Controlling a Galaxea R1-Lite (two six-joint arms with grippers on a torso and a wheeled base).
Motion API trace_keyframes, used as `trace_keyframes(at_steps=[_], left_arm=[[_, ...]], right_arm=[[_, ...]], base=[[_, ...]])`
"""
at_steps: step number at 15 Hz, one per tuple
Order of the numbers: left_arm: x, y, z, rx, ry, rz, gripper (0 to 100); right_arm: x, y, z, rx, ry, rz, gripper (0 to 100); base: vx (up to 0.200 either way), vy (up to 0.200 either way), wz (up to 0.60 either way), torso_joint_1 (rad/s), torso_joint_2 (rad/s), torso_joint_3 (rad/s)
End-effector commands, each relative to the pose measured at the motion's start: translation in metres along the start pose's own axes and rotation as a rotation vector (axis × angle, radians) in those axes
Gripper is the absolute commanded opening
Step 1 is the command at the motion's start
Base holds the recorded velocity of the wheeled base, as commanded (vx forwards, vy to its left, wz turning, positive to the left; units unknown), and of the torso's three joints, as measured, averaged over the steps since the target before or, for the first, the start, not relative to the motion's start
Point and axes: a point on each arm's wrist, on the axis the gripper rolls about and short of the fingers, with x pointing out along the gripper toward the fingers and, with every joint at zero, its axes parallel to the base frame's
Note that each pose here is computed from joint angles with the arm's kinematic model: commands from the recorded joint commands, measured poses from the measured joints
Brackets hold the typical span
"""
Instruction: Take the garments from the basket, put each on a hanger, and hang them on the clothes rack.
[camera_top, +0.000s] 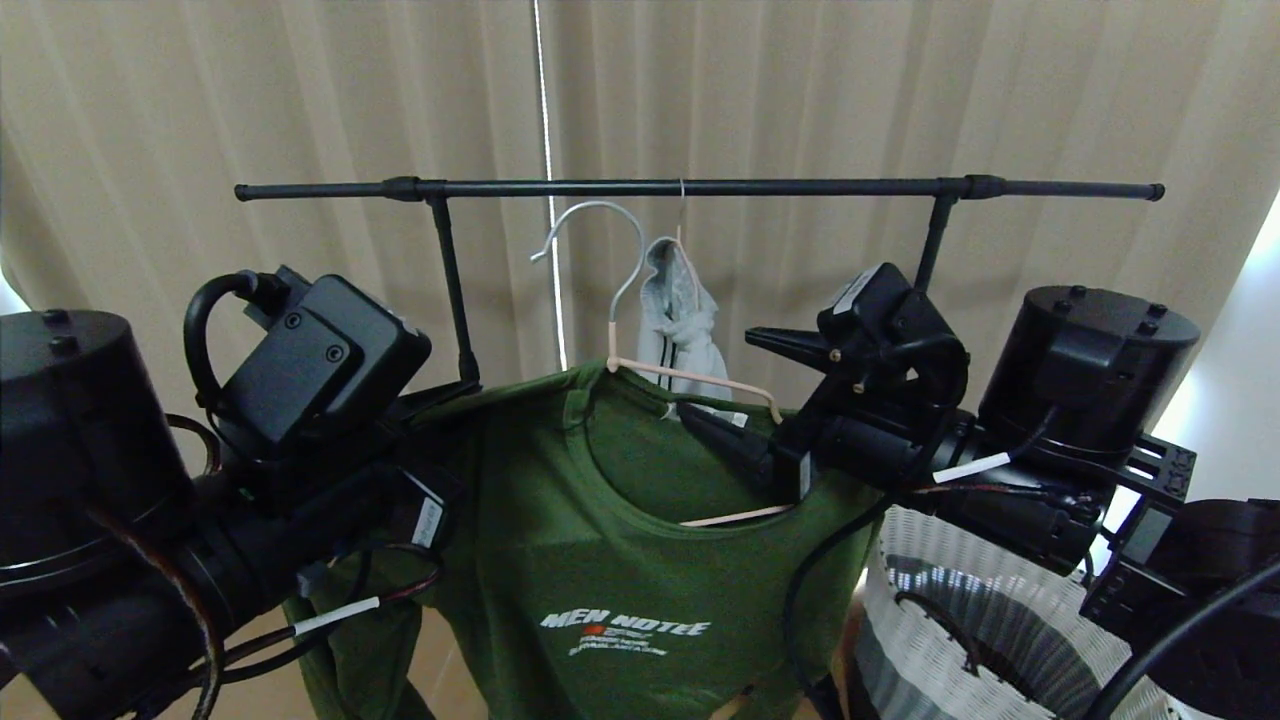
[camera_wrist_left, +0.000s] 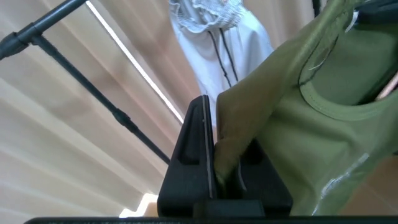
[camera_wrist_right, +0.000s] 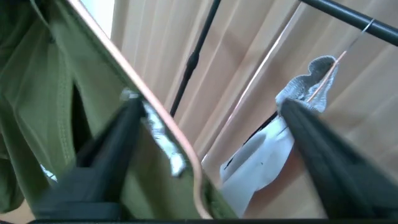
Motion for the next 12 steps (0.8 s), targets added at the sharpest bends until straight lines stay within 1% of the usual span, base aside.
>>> trace_keyframes(at_steps=[1, 8, 12], left_arm=[[0.0004, 0.0001, 0.0001, 0.0, 0.001, 0.002, 0], [-0.0007, -0.0013, -0.0038, 0.01, 0.013, -0.004, 0], [-0.0013, 0.0008, -0.0028, 0.002, 0.007, 0.002, 0]], right_arm=[[0.0011, 0.0006, -0.0009, 0.0, 0.002, 0.003, 0], [-0.001, 0.0, 0.0019, -0.002, -0.008, -0.006, 0], [-0.0055, -0.0017, 0.0083, -0.004, -0.028, -0.02, 0]], base=[[0.0, 0.0, 0.0, 0.0, 0.0, 0.0], [0.0, 0.0, 0.0, 0.0, 0.0, 0.0], [0.0, 0.0, 0.0, 0.0, 0.0, 0.0]])
